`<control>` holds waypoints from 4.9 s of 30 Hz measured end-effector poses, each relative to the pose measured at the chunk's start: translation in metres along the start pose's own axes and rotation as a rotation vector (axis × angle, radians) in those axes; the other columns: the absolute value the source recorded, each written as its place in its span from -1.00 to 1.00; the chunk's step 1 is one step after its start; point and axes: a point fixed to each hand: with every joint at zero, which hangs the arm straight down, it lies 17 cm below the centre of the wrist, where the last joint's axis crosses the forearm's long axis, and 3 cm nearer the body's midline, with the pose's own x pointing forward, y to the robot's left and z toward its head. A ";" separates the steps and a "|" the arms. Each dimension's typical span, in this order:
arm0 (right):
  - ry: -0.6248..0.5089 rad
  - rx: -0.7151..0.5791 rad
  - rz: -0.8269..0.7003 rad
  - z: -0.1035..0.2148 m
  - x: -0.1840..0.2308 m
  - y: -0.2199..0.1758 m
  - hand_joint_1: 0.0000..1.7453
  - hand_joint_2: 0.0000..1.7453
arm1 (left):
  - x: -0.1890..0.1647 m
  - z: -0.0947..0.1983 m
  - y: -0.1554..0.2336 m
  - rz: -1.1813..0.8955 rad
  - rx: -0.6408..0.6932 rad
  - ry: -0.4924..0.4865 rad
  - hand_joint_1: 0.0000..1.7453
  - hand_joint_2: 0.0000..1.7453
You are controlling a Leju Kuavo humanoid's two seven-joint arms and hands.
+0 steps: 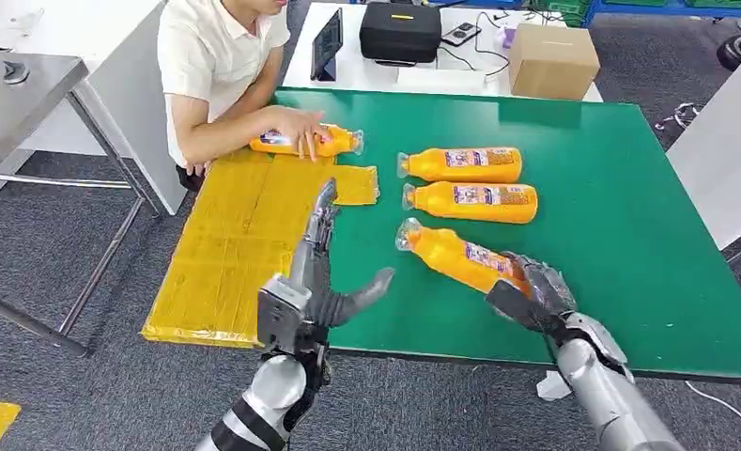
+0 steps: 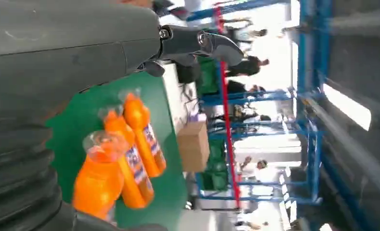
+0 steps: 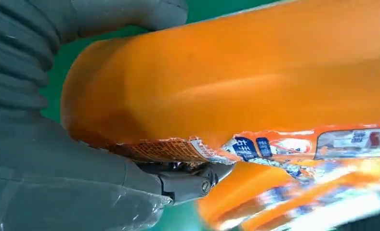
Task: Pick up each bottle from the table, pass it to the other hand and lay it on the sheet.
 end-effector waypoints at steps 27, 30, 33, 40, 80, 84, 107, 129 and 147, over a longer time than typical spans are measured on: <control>-0.308 -0.238 -0.382 0.007 0.157 -0.004 1.00 1.00 | -0.070 0.087 0.003 0.348 -0.090 0.312 -1.00 1.00; -0.324 -0.216 -0.391 0.006 0.167 0.005 1.00 1.00 | -0.069 0.086 0.005 0.335 -0.086 0.304 -1.00 1.00; -0.352 -0.152 -0.374 0.006 0.182 0.024 1.00 1.00 | -0.066 0.080 0.009 0.313 -0.068 0.283 -1.00 1.00; -0.441 -0.021 -0.370 0.013 0.231 0.075 1.00 1.00 | -0.056 0.057 0.010 0.287 -0.040 0.241 -1.00 1.00; -0.525 -0.082 -0.459 0.020 0.271 0.074 -1.00 -1.00 | -0.048 0.024 0.033 0.464 0.038 0.271 1.00 1.00; -0.520 -0.259 -0.329 0.021 0.268 0.050 -1.00 -1.00 | -0.037 0.014 0.051 0.446 0.092 0.236 1.00 1.00; -0.482 -0.677 0.105 0.063 0.236 -0.032 -1.00 -1.00 | 0.010 -0.007 0.112 -0.110 0.229 -0.071 1.00 1.00; -0.407 -0.777 0.170 0.062 0.216 -0.084 -1.00 1.00 | -0.159 -0.032 0.123 -1.472 -0.558 0.354 1.00 1.00; -0.450 -0.703 0.077 0.048 0.219 -0.069 -1.00 1.00 | -0.190 -0.009 0.118 -1.227 -0.799 0.595 -1.00 1.00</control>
